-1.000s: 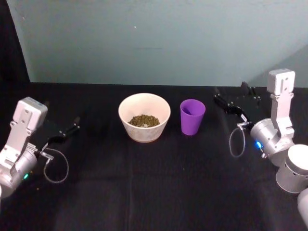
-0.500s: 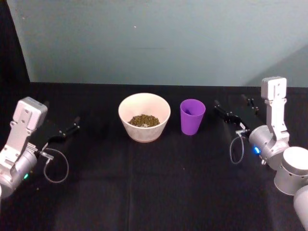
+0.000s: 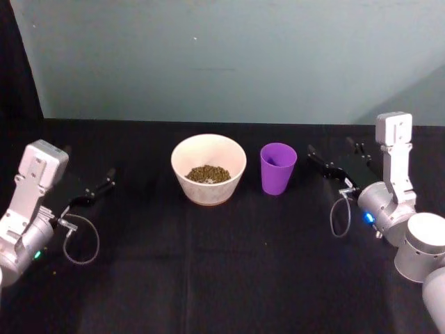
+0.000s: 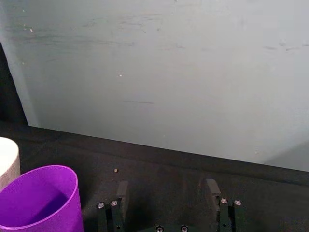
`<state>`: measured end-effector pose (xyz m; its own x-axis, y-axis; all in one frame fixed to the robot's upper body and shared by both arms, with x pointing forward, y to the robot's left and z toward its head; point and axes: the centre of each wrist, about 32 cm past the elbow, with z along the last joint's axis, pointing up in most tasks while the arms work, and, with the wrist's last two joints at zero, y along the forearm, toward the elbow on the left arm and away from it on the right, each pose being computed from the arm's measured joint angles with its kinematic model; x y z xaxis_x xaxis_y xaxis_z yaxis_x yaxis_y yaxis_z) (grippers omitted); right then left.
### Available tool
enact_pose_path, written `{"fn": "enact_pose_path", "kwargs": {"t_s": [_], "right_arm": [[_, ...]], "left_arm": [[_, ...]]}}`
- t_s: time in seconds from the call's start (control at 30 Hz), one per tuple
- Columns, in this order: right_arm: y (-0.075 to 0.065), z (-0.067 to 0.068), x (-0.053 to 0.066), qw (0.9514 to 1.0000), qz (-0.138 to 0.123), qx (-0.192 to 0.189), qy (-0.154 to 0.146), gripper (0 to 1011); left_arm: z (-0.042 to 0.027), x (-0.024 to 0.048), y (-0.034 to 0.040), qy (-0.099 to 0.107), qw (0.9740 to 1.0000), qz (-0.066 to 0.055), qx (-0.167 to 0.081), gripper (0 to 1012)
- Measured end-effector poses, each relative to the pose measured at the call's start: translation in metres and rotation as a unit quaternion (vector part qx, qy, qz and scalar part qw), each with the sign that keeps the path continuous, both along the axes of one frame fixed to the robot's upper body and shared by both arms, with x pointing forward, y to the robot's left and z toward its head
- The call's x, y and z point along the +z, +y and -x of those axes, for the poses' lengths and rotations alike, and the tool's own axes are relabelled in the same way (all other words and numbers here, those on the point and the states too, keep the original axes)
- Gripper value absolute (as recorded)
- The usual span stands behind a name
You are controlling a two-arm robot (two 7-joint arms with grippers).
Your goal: Pick up the cup and pour the mung beans from the cup into the bowl.
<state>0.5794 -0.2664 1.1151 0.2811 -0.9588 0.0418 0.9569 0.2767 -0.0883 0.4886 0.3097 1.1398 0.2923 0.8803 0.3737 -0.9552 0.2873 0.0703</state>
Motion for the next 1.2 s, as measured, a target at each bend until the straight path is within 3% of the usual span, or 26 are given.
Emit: {"fn": "enact_pose_path", "kwargs": {"t_s": [1.2], "right_arm": [[-0.0003,0.0004,0.0007,1.0,0.001,0.001,0.0,1004]], "left_arm": [[0.0,0.0,0.0,0.0,1.0,0.0,0.0,1011]]}}
